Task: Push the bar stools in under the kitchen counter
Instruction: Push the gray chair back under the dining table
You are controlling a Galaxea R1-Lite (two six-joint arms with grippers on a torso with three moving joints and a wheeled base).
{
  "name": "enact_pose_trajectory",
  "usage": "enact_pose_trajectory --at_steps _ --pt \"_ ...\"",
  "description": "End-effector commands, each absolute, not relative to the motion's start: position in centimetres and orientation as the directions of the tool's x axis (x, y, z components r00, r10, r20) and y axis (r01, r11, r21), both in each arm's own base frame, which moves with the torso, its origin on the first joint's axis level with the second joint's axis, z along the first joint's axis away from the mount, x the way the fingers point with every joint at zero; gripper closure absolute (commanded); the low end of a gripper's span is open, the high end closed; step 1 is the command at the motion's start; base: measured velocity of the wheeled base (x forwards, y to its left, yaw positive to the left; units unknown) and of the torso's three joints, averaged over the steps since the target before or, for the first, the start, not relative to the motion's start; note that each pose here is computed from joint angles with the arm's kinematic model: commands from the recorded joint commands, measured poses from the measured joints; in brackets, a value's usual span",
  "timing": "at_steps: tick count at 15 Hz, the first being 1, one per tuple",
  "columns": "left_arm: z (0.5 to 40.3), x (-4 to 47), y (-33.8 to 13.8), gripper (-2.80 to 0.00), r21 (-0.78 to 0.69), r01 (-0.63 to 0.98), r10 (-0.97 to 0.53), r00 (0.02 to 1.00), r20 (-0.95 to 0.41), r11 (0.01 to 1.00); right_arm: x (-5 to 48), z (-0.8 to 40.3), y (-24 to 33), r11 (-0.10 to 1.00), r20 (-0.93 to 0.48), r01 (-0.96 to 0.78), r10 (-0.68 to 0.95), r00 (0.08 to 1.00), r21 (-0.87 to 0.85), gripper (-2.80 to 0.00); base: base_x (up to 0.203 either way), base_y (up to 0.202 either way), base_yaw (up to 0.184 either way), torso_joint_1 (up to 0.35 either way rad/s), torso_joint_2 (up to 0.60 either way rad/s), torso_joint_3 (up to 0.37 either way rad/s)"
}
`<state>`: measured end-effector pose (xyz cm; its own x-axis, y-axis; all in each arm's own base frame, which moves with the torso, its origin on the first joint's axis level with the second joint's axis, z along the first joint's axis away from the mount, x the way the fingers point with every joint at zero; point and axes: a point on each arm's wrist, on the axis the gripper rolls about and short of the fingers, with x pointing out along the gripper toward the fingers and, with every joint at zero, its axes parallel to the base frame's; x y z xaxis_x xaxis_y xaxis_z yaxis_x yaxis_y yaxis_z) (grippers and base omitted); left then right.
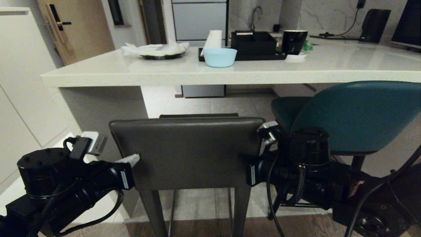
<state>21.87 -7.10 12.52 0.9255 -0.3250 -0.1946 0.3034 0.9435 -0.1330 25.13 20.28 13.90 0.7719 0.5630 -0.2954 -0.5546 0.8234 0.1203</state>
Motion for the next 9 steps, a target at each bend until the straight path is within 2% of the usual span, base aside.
enact_pose_trajectory --at_steps 1,7,9 --pt "12.56 21.91 -7.08 0.00 -0.134 0.303 -0.324 0.927 -0.189 0.944 25.19 13.85 20.33 0.824 -0.294 -0.554 0.563 0.772 0.121 0.00 0.187 0.000 0.000 0.002 0.00 0.001" --pt "12.71 21.48 -6.96 0.00 -0.136 0.300 -0.322 0.929 -0.184 0.944 25.08 13.90 20.24 0.823 -0.290 -0.554 0.564 0.773 0.121 0.00 0.184 0.000 0.002 0.005 0.00 0.003" --pt "12.53 21.01 -6.81 0.00 -0.136 0.299 -0.321 0.927 -0.192 0.945 25.00 13.79 20.18 0.823 -0.291 -0.554 0.563 0.773 0.121 0.00 0.059 0.000 0.003 0.005 0.00 0.002"
